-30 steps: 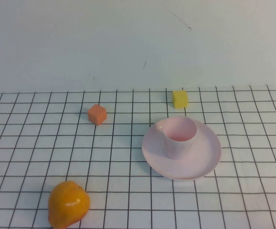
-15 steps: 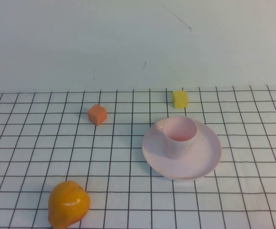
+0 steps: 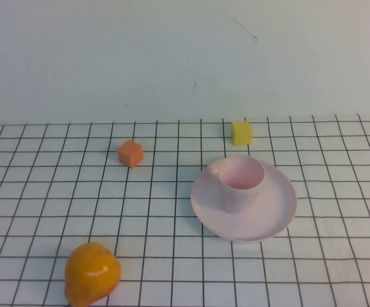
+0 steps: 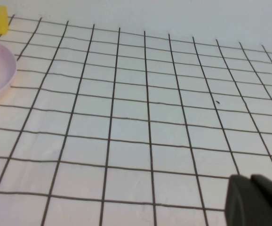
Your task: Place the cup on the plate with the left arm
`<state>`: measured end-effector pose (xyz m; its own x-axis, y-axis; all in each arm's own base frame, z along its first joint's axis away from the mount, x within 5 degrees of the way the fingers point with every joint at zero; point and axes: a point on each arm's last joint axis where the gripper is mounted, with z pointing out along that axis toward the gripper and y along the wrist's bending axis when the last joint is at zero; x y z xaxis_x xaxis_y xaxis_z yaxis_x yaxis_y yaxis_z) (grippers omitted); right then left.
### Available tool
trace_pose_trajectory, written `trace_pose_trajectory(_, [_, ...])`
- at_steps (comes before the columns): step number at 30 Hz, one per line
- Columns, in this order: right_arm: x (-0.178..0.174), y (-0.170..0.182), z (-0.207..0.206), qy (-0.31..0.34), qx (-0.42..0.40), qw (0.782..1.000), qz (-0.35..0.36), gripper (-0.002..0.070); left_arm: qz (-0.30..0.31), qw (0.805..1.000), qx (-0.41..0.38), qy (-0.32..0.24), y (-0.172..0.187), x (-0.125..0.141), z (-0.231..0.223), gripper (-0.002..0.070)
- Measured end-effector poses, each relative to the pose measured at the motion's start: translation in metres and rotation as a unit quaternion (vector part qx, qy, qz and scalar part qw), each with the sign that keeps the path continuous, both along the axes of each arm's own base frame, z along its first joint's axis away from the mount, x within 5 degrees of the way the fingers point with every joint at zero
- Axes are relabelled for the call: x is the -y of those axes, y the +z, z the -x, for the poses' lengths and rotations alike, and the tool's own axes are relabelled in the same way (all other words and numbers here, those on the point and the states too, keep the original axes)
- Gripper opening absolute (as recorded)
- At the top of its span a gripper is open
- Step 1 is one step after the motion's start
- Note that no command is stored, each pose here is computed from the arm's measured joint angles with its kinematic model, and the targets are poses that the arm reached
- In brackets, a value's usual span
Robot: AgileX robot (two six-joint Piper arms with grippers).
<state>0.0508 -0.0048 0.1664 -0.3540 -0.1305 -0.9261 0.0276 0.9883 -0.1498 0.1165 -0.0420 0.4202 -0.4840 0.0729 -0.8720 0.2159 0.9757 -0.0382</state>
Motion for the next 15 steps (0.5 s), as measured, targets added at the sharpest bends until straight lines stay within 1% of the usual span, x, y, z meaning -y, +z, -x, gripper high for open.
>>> trace_pose_trajectory(3, [0.000, 0.000, 0.000, 0.000, 0.000, 1.000, 0.000, -0.0002, 0.093, 0.994, 0.064, -0.012, -0.016, 0.000, 0.006, -0.0001])
trace_pose_trajectory(6, [0.000, 0.000, 0.000, 0.000, 0.000, 1.000, 0.000, -0.0002, 0.162, 0.975, 0.153, -0.012, -0.042, -0.005, 0.014, -0.0001])
trace_pose_trajectory(9, [0.000, 0.000, 0.000, 0.000, 0.000, 1.000, 0.000, -0.0002, 0.189, 0.957, 0.219, 0.011, -0.074, -0.016, 0.026, -0.0001])
trace_pose_trajectory(12, [0.000, 0.000, 0.000, 0.000, 0.000, 1.000, 0.000, -0.0002, 0.196, 0.949, 0.244, 0.049, -0.112, -0.026, 0.037, -0.0001])
trace_pose_trajectory(15, [0.000, 0.000, 0.000, 0.000, 0.000, 1.000, 0.000, -0.0002, 0.197, 0.944, 0.247, 0.097, -0.148, -0.034, 0.046, -0.0001])
